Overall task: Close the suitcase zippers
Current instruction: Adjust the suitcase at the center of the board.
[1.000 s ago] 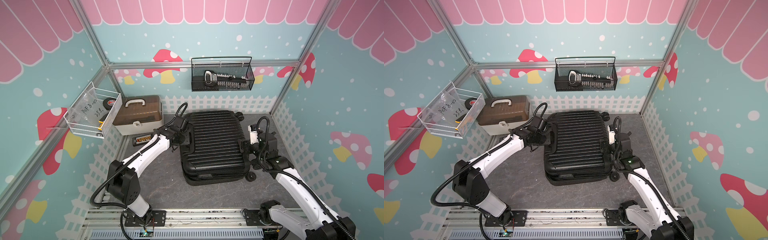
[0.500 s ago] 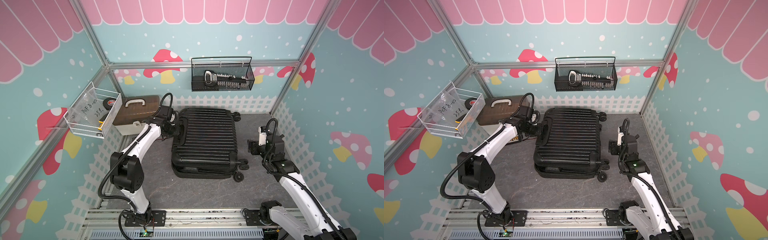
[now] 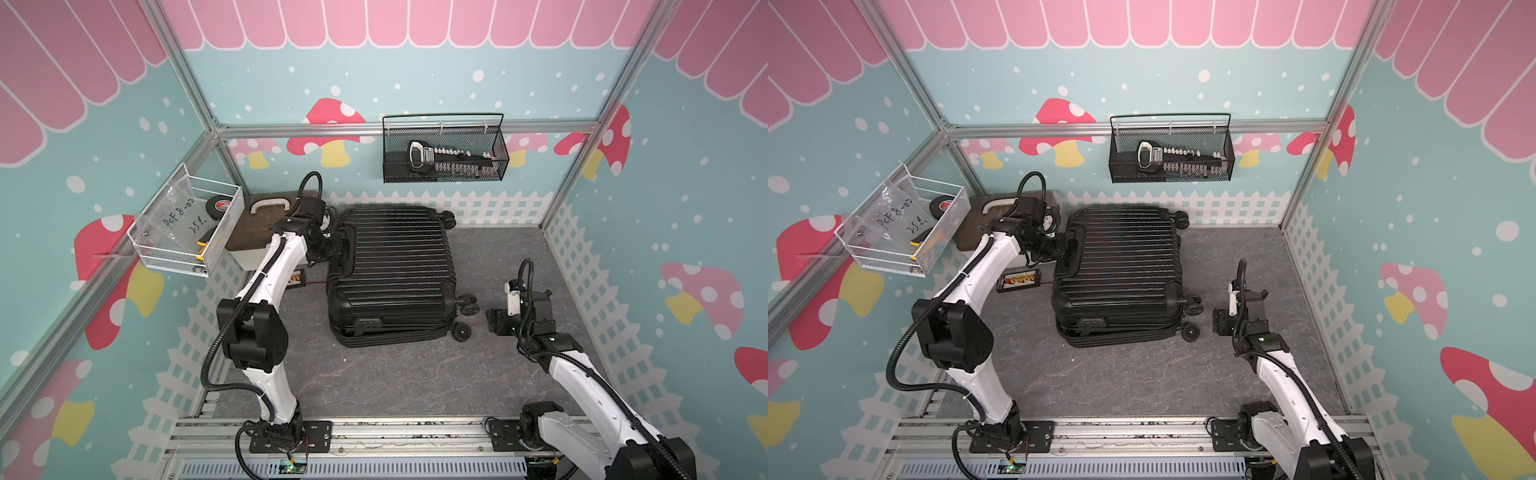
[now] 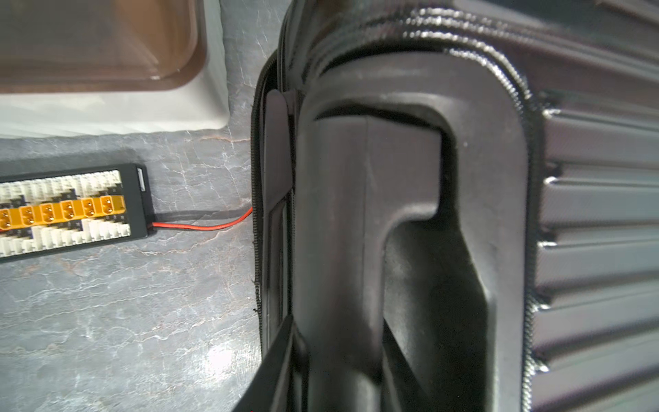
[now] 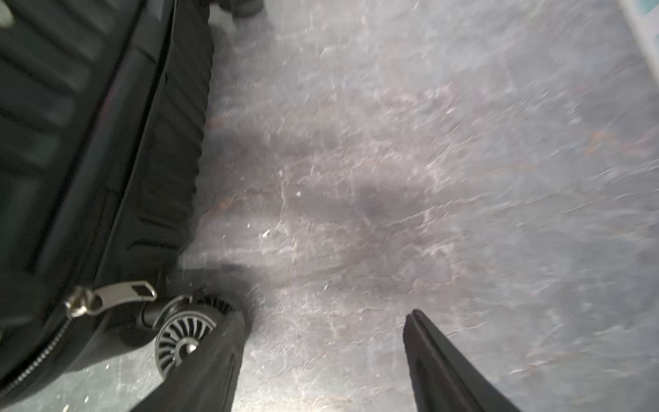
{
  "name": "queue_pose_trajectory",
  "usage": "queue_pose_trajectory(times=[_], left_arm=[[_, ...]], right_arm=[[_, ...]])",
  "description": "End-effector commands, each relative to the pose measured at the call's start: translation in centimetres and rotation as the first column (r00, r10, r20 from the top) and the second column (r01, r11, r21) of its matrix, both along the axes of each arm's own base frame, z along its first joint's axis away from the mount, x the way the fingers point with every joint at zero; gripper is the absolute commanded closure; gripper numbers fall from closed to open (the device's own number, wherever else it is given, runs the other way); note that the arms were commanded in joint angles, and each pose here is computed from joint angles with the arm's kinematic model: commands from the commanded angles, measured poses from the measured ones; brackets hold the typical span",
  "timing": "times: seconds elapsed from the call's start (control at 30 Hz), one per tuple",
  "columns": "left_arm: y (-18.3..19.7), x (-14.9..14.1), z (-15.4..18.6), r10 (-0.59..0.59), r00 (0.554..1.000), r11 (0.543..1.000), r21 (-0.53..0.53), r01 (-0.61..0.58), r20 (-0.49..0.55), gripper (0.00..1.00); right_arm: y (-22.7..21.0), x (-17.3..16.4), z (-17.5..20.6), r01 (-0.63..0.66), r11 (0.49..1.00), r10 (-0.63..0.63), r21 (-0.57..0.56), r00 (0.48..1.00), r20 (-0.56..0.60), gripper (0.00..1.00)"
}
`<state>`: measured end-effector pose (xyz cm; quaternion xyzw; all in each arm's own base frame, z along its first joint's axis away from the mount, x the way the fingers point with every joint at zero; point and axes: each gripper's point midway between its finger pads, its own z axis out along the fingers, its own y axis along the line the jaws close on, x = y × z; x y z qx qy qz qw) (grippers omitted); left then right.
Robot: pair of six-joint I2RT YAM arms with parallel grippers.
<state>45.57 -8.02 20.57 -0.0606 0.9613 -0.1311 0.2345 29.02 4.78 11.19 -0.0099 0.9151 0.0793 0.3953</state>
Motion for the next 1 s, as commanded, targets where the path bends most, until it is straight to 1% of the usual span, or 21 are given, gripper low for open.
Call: queue_pose_trajectory(times=[0.0,0.03,0.1,0.2,0.27,0.3,0.4,0.43,0.47,0.67,0.8,0.87,0.97], left_arm=[[-0.9,2.5,6.1,-0.006,0.983,0.995,-0.093,0.023,0.182,0.93],[-1.0,2.5,6.2,-0.009,0.984,0.995,-0.094,0.026,0.18,0.93],[-1.1,2.7,6.2,-0.013,0.984,0.995,-0.097,0.03,0.176,0.93],[-1.2,3.0,6.4,-0.02,0.984,0.994,-0.102,0.038,0.177,0.92],[-1.3,3.1,6.4,-0.023,0.984,0.994,-0.101,0.041,0.174,0.92],[-1.3,3.1,6.3,-0.023,0.985,0.994,-0.099,0.041,0.171,0.92],[-1.1,3.4,5.9,-0.022,0.987,0.995,-0.088,0.037,0.161,0.92],[-1.1,3.5,5.9,-0.022,0.987,0.995,-0.088,0.036,0.16,0.92],[-1.0,3.5,5.7,-0.023,0.988,0.996,-0.086,0.036,0.155,0.92],[-1.4,3.7,5.3,-0.027,0.99,0.994,-0.103,0.041,0.139,0.92],[-1.6,3.6,5.0,-0.033,0.991,0.992,-0.113,0.048,0.13,0.92],[-1.6,3.6,4.9,-0.036,0.991,0.992,-0.114,0.051,0.127,0.92],[-1.6,3.5,4.4,-0.041,0.992,0.992,-0.113,0.054,0.116,0.92]], right_arm=[[2.2,0.5,0.9,-0.096,0.99,0.084,0.103,0.989,0.121,0.28],[2.4,0.5,0.9,-0.099,0.987,0.081,0.126,0.987,0.142,0.28],[3.3,0.6,1.2,-0.147,0.977,0.116,0.154,0.974,0.195,0.3],[4.3,0.6,1.0,-0.21,0.961,0.16,0.181,0.954,0.254,0.35],[5.3,0.5,1.0,-0.27,0.943,0.205,0.196,0.933,0.297,0.43],[5.7,0.5,1.1,-0.296,0.934,0.224,0.201,0.922,0.316,0.44],[6.9,0.6,1.9,-0.379,0.903,0.284,0.201,0.88,0.382,0.51],[7.2,0.0,0.8,-0.402,0.893,0.31,0.205,0.877,0.368,0.53],[7.6,-0.1,0.8,-0.427,0.882,0.333,0.198,0.863,0.38,0.56],[8.9,-0.1,1.0,-0.516,0.837,0.409,0.183,0.811,0.418,0.58],[9.6,0.0,0.8,-0.553,0.809,0.435,0.2,0.791,0.43,0.57],[9.8,0.2,0.4,-0.555,0.803,0.438,0.218,0.797,0.416,0.56],[10.5,0.0,0.1,-0.583,0.776,0.463,0.239,0.785,0.413,0.53]])
